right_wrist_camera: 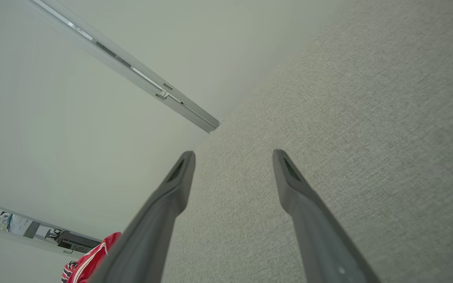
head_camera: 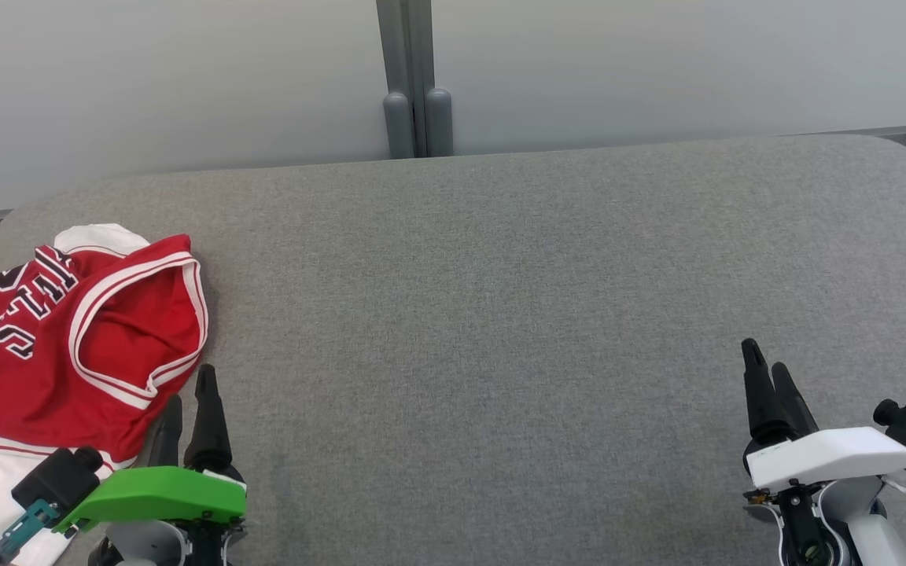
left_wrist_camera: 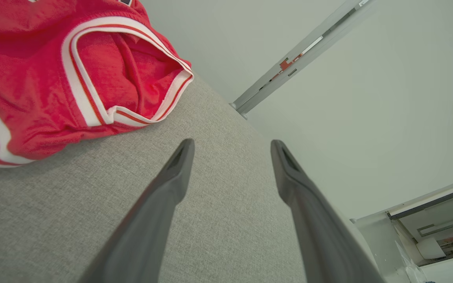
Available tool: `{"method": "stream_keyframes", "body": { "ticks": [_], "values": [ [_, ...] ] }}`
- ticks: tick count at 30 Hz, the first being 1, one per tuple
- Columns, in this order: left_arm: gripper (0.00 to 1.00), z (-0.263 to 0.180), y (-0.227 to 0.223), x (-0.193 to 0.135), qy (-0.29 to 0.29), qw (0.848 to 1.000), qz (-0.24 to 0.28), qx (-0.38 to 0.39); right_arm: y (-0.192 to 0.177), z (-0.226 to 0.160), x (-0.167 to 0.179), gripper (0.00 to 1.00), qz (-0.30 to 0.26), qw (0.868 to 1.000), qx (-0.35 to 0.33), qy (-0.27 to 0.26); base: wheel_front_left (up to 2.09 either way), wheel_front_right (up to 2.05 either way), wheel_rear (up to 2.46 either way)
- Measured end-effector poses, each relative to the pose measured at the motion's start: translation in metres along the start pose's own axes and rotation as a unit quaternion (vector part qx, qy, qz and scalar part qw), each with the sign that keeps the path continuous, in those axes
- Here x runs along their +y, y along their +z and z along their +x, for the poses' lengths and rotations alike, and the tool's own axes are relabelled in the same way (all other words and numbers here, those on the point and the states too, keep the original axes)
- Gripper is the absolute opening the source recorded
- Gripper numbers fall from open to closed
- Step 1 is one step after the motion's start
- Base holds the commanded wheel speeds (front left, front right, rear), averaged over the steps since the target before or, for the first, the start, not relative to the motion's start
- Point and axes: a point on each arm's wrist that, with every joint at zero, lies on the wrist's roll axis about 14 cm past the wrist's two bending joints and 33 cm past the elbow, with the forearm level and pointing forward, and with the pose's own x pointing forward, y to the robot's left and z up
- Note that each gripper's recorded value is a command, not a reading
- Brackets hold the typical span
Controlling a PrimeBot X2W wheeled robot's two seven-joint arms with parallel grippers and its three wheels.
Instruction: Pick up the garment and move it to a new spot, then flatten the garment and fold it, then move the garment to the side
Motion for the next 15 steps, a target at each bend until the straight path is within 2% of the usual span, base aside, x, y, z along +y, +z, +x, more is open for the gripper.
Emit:
{"method": "stream_keyframes", "body": {
  "ticks": [5,15],
  "values": [
    [1.00,-0.0004,-0.0034,-0.0032,-0.001,0.999,0.054,0.000,-0.0013,-0.0001,0.0009,1.00,-0.046,0.999,0.001,0.004,0.00,0.00,0.00],
    [1.00,-0.0012,-0.0049,-0.0089,-0.009,0.992,0.125,-0.009,-0.0032,0.0004,0.0044,1.00,-0.115,0.993,0.000,0.014,0.00,0.00,0.00]
  ]
}}
